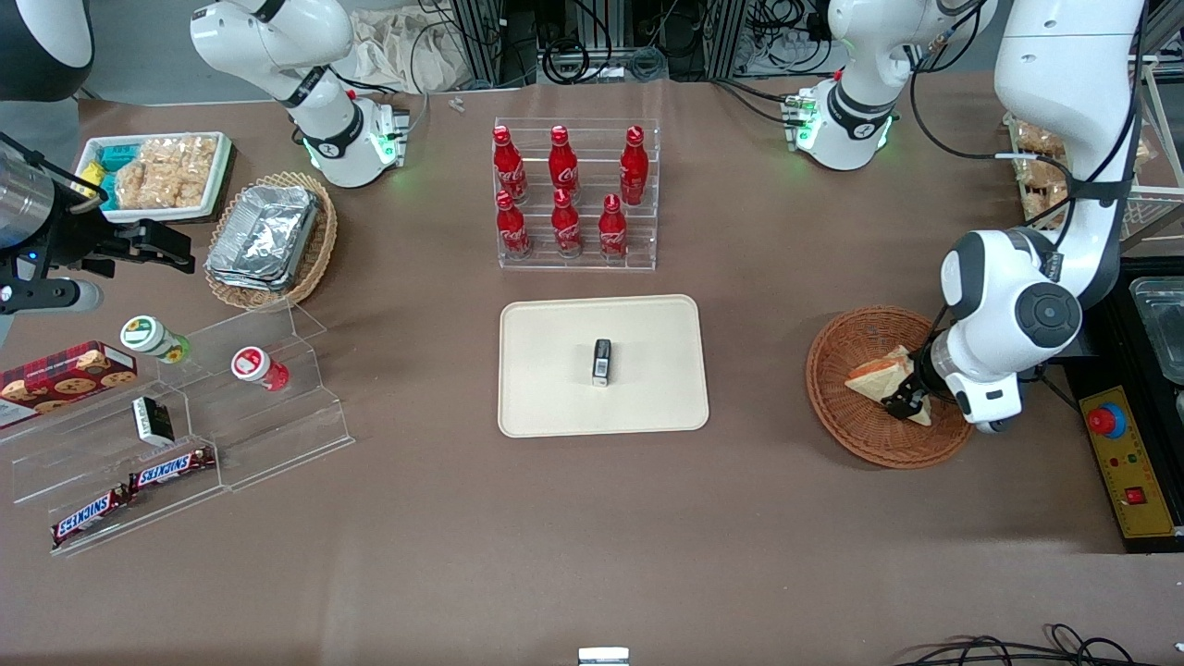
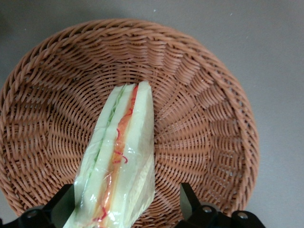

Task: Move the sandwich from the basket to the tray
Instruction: 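Close the left gripper on the sandwich's edge, then lift the sandwich and carry it over the cream tray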

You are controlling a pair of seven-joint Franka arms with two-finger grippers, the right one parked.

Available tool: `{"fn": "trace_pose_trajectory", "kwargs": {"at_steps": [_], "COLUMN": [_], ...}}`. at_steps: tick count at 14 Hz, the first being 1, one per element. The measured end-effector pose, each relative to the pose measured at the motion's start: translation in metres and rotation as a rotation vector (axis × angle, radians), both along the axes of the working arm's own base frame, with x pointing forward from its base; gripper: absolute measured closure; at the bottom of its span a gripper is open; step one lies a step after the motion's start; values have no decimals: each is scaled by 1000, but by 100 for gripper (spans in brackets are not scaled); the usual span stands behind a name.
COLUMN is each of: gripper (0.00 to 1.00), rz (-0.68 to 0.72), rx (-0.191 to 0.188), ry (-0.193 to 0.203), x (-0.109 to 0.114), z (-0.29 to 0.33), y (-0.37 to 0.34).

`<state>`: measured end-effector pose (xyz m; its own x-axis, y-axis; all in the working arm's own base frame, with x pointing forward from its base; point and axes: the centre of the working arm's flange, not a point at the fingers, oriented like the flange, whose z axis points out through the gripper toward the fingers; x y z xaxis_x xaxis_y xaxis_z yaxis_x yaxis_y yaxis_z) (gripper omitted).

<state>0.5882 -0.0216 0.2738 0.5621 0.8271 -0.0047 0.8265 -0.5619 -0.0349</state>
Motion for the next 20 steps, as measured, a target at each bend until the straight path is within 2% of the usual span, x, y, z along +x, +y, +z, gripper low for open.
{"fn": "trace_pose_trajectory", "kwargs": {"at_steps": [4, 6, 9, 11, 16, 17, 20], "gripper": [0, 0, 0, 0, 52, 58, 65], "rz": [7, 7, 7, 10, 60, 63, 63], "rx": [5, 5, 1, -2, -4, -4, -6], "ry": [36, 34, 9, 11, -21, -31, -52], "x": [0, -2, -14, -17, -8, -4, 5], "z": [24, 20, -9, -23, -16, -12, 2], "y": [0, 0, 0, 1, 0, 0, -2]}}
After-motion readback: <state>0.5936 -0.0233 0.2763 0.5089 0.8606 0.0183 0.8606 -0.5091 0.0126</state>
